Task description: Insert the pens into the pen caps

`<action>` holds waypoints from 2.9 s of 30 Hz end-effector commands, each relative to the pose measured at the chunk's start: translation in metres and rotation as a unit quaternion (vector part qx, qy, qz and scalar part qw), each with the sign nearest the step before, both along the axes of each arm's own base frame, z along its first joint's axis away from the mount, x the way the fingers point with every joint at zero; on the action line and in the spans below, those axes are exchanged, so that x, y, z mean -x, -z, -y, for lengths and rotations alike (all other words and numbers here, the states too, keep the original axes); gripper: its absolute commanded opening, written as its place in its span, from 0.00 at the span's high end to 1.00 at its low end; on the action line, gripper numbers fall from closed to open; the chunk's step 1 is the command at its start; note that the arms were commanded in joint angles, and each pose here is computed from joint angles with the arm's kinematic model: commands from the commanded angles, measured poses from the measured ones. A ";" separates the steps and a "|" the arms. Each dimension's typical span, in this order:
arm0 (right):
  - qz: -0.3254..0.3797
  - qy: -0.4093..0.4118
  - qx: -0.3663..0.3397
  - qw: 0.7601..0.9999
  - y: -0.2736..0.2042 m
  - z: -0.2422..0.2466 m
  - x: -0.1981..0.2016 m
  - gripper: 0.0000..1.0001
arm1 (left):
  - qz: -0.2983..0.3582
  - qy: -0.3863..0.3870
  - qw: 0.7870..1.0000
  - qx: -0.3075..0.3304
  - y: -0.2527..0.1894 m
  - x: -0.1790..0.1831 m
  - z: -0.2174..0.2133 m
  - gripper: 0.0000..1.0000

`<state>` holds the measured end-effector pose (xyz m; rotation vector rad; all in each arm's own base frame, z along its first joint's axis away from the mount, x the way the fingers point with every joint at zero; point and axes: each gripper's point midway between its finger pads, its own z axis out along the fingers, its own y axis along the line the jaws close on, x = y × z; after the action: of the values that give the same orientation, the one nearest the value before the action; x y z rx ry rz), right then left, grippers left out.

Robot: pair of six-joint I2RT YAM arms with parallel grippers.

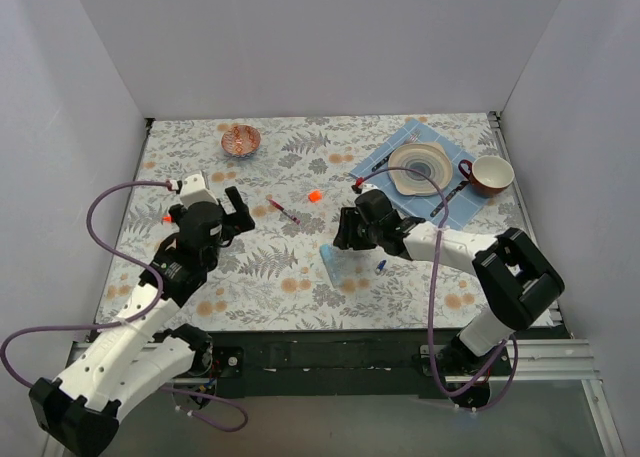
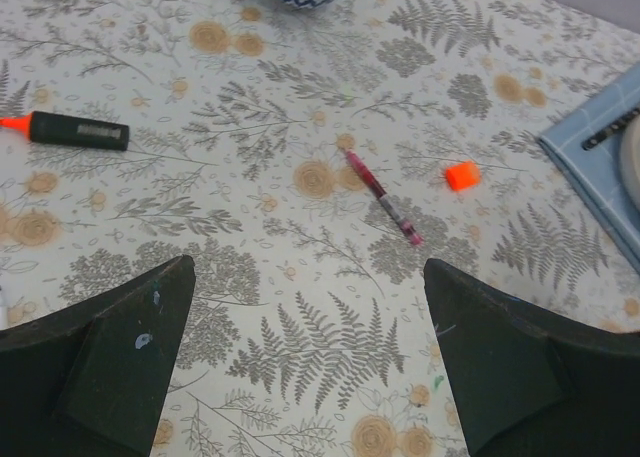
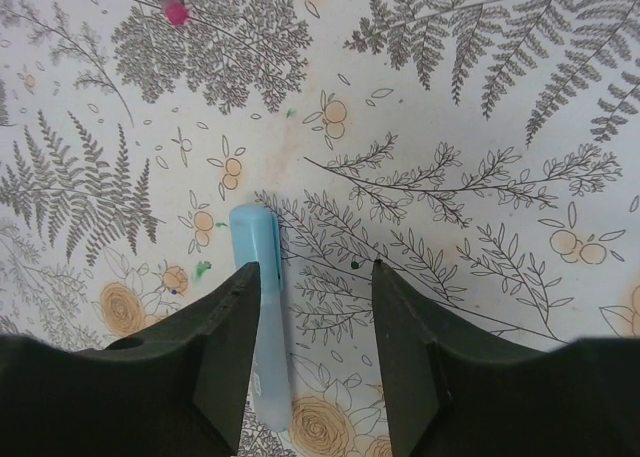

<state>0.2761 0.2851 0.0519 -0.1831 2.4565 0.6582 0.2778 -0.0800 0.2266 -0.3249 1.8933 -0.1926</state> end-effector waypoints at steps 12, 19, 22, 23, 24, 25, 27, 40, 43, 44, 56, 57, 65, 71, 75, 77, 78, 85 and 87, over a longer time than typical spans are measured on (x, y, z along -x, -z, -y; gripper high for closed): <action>0.113 -0.091 -0.159 0.976 -0.123 -0.010 0.038 0.49 | -0.211 -0.238 0.948 -0.016 0.093 -0.018 -0.121 0.11; 0.130 -0.113 -0.184 0.968 -0.136 -0.007 0.052 0.49 | -0.246 -0.349 0.904 0.029 0.126 -0.003 -0.194 0.13; 0.130 -0.124 -0.191 0.965 -0.141 -0.009 0.056 0.50 | -0.273 -0.370 0.888 0.028 0.140 0.002 -0.209 0.17; 0.130 -0.128 -0.193 0.964 -0.142 -0.010 0.057 0.50 | -0.276 -0.371 0.886 0.027 0.141 0.002 -0.212 0.18; 0.129 -0.134 -0.195 0.963 -0.143 -0.011 0.059 0.50 | -0.283 -0.377 0.881 0.028 0.146 0.003 -0.216 0.18; 0.126 -0.133 -0.198 0.963 -0.143 -0.011 0.060 0.50 | -0.286 -0.379 0.879 0.030 0.148 0.004 -0.218 0.18; 0.121 -0.139 -0.202 0.962 -0.142 -0.012 0.063 0.51 | -0.295 -0.371 0.879 0.041 0.156 0.005 -0.216 0.19; 0.113 -0.126 -0.187 0.968 -0.150 -0.008 0.061 0.53 | -0.336 -0.327 0.880 0.069 0.188 0.005 -0.198 0.24; 0.117 -0.115 -0.171 0.971 -0.152 -0.003 0.057 0.53 | -0.347 -0.330 0.875 0.075 0.193 0.005 -0.197 0.26; 0.123 -0.111 -0.170 0.972 -0.154 -0.002 0.055 0.53 | -0.347 -0.334 0.873 0.078 0.193 0.005 -0.197 0.26; 0.087 -0.080 -0.144 0.982 -0.151 0.000 0.053 0.55 | -0.390 -0.327 0.854 0.115 0.216 0.005 -0.184 0.38; 0.088 -0.078 -0.147 0.982 -0.154 -0.001 0.052 0.55 | -0.390 -0.330 0.853 0.111 0.216 0.006 -0.185 0.39; 0.093 -0.078 -0.165 0.979 -0.165 -0.008 0.056 0.56 | -0.370 -0.341 0.858 0.108 0.203 0.011 -0.187 0.43; 0.107 -0.082 -0.162 0.978 -0.169 -0.003 0.058 0.56 | -0.363 -0.345 0.857 0.116 0.198 0.015 -0.184 0.45; 0.114 -0.086 -0.165 0.976 -0.172 0.000 0.061 0.56 | -0.374 -0.358 0.848 0.116 0.202 0.024 -0.183 0.49; 0.118 -0.087 -0.167 0.975 -0.173 0.001 0.062 0.56 | -0.381 -0.359 0.844 0.116 0.208 0.029 -0.182 0.53; 0.118 -0.090 -0.169 0.974 -0.173 0.001 0.064 0.56 | -0.384 -0.358 0.843 0.115 0.210 0.030 -0.181 0.56; 0.125 -0.090 -0.189 0.970 -0.170 0.003 0.070 0.56 | -0.401 -0.339 0.845 0.106 0.217 0.027 -0.181 0.84; 0.128 -0.090 -0.198 0.968 -0.170 0.004 0.072 0.56 | -0.404 -0.330 0.846 0.108 0.219 0.026 -0.179 0.95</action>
<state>0.2067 0.2782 0.2125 -0.3121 2.1018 1.0586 0.2570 0.1054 0.0180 -1.3653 2.3781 0.2773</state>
